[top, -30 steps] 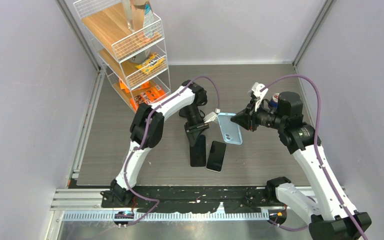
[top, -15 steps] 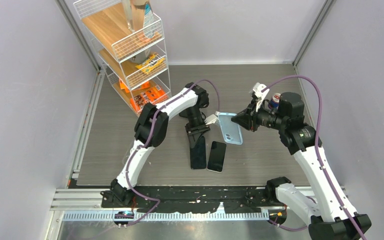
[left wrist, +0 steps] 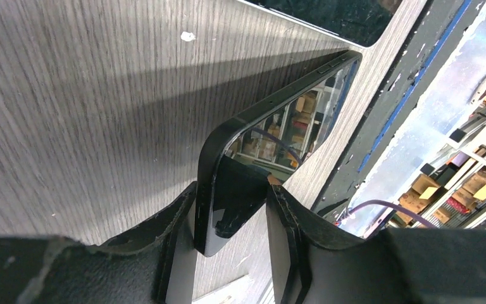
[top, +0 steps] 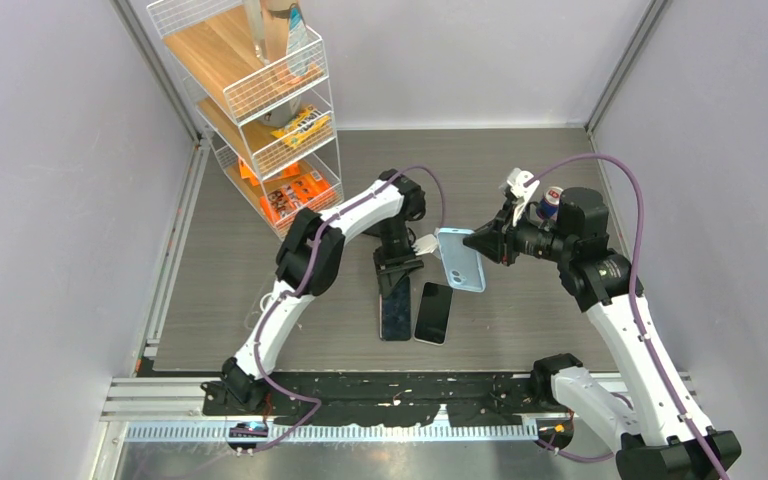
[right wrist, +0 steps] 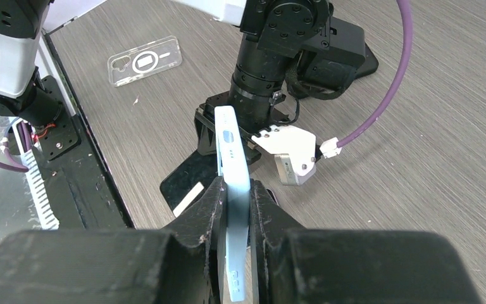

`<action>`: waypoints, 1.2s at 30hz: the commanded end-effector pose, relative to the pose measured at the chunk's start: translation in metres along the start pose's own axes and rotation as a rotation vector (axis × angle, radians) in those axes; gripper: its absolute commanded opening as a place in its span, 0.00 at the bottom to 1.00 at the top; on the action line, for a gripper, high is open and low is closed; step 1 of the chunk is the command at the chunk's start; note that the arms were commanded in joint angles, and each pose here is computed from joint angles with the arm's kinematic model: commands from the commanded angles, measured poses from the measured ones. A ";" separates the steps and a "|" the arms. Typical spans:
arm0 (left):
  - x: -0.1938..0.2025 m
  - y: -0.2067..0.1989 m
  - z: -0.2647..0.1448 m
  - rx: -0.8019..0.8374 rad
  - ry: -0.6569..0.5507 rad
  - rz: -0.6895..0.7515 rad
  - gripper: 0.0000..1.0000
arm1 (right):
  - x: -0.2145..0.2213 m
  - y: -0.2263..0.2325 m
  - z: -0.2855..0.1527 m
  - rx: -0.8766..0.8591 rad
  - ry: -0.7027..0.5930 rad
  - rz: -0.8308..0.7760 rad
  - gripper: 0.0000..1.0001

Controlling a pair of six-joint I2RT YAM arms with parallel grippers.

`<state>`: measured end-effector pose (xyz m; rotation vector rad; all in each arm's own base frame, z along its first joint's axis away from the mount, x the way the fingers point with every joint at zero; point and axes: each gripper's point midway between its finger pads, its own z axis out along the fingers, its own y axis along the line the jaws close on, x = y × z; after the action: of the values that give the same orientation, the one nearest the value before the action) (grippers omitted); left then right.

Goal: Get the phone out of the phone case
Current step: Place the phone at the center of the board.

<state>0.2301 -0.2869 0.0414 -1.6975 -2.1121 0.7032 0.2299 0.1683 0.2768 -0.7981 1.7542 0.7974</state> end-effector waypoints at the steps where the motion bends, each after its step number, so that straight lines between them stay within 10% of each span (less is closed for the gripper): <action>1: -0.011 0.016 -0.005 -0.088 -0.018 0.021 0.43 | -0.017 0.004 -0.004 -0.011 -0.063 -0.038 0.05; 18: -0.032 0.019 -0.028 -0.192 -0.147 0.026 0.59 | -0.012 0.009 -0.003 -0.037 -0.070 -0.023 0.05; 29: -0.008 0.006 -0.111 -0.368 -0.381 0.000 0.98 | -0.006 0.026 0.001 -0.158 -0.077 -0.029 0.05; 36: 0.033 -0.020 -0.159 -0.524 -0.558 -0.014 1.00 | -0.004 0.026 0.008 -0.182 -0.061 -0.019 0.05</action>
<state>0.2904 -0.2431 0.1478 -1.8334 -2.7311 0.7138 0.2098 0.1832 0.2701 -0.8659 1.7025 0.9616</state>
